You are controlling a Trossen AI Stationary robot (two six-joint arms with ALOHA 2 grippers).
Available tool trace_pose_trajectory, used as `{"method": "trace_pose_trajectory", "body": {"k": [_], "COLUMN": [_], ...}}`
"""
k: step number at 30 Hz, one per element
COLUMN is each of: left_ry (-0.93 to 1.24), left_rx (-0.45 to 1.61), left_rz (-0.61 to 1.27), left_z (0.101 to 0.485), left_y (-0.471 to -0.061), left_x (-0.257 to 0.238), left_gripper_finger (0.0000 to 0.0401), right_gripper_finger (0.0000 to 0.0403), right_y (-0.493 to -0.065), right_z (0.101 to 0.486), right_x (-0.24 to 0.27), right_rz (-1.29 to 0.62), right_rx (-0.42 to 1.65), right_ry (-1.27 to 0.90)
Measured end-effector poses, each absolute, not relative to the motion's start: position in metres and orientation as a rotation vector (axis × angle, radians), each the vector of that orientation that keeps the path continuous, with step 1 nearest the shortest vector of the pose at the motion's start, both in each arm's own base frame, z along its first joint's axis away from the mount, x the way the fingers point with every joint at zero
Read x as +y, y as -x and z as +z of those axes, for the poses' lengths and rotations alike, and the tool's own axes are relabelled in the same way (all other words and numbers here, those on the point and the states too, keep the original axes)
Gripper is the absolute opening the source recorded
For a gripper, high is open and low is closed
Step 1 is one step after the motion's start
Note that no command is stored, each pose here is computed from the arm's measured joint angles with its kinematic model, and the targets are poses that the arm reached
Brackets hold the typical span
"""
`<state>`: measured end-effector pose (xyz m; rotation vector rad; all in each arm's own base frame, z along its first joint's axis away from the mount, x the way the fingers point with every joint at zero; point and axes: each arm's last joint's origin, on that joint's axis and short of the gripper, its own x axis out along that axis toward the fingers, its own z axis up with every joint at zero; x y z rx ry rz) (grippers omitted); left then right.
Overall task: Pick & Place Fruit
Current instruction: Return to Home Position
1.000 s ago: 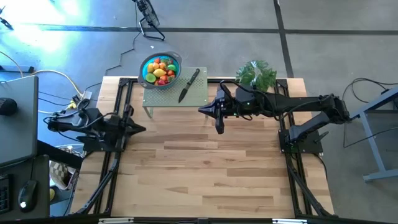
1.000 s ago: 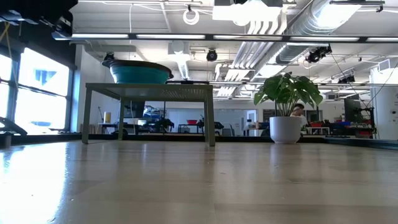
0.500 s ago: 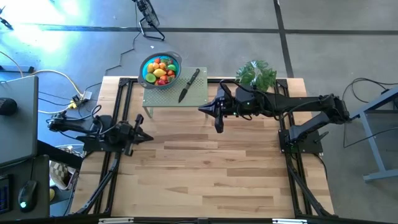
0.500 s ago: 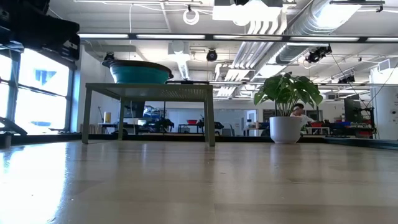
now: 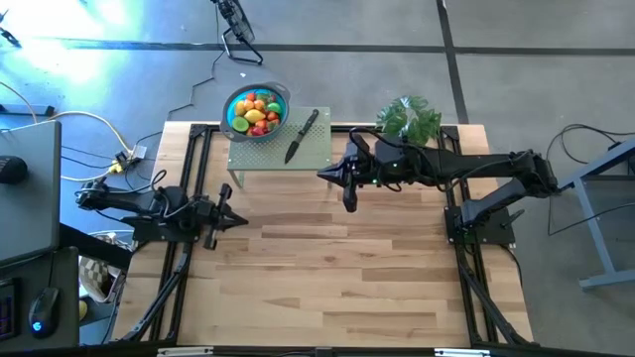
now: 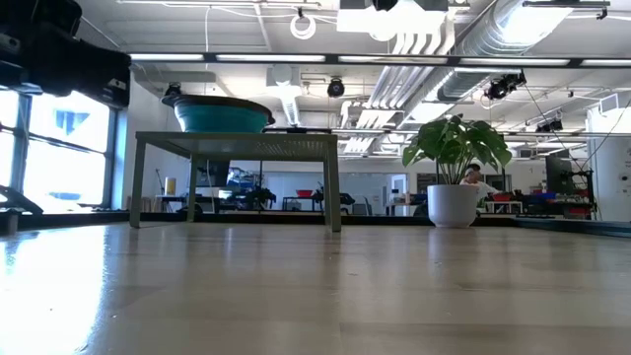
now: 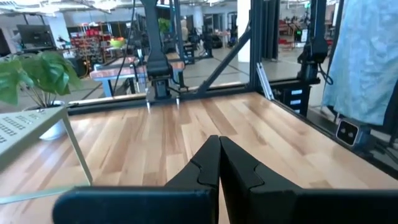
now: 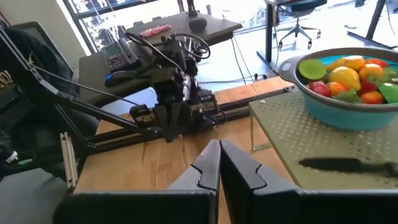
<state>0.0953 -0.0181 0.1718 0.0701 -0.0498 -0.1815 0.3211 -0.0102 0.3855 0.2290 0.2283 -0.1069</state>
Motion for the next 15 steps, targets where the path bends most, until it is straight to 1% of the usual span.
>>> {"method": "trace_pose_trajectory", "body": {"k": [5,15], "left_ry": [-0.072,-0.072], "left_rx": [-0.027,-0.027], "left_rz": [-0.18,-0.18], "left_z": [0.169,0.169], "left_y": [-0.096,-0.096], "left_x": [-0.018,-0.018], "left_gripper_finger": [0.0,0.0], "right_gripper_finger": [0.0003,0.0003], "right_y": [-0.304,-0.267], "right_z": [0.402,0.431], "right_x": [-0.013,-0.011], "right_rz": [-0.112,-0.1], "right_rx": [0.176,0.081], "right_ry": [-0.228,-0.147]}}
